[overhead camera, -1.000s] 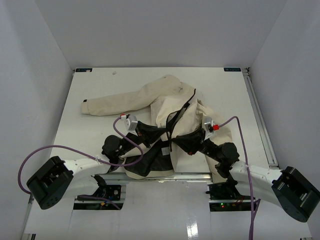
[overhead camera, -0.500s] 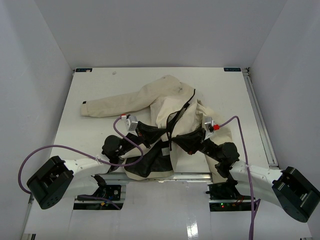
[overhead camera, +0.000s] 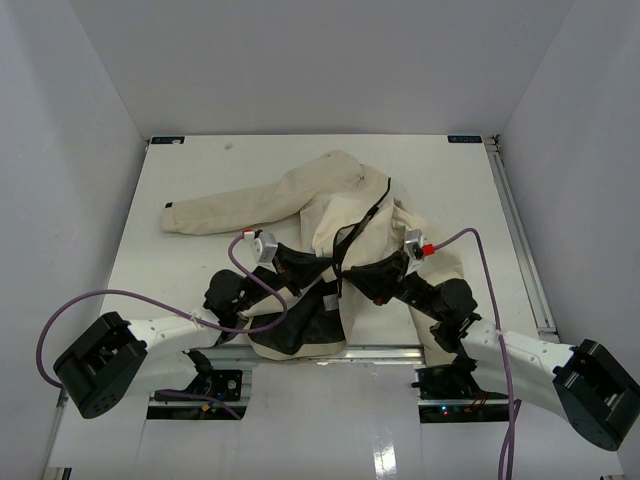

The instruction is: Zip up the jacket

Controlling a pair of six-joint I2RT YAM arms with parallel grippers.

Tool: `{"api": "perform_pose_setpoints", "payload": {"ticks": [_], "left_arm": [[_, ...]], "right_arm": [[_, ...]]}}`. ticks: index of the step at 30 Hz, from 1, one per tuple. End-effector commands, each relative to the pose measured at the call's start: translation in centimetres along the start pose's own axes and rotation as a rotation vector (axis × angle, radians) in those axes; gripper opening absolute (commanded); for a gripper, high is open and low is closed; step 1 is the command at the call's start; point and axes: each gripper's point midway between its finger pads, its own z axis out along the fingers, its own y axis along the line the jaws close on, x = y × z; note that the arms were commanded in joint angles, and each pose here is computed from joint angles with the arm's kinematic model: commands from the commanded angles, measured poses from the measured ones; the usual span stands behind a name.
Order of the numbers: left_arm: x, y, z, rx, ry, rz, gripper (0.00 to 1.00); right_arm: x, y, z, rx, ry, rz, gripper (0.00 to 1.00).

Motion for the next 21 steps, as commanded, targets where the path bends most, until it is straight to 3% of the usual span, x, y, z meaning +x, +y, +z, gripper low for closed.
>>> {"api": "perform_pose_setpoints", "payload": {"ticks": [1, 17, 21], "left_arm": [[-0.6, -1.0, -0.1, 0.044, -0.011, 0.016, 0.00], [-0.8, -0.5, 0.1, 0.017, -0.007, 0.019, 0.00], [-0.6, -0.9, 0.2, 0.037, 0.006, 0.013, 0.15]], "right_arm": [[-1.9, -0.4, 1.5, 0.041, -0.009, -0.030, 0.08], [-0.5, -1.6, 0.5, 0.109, 0.024, -0.011, 0.08], [-0.3, -1.6, 0.6, 0.109, 0.030, -0.007, 0.08]]}}
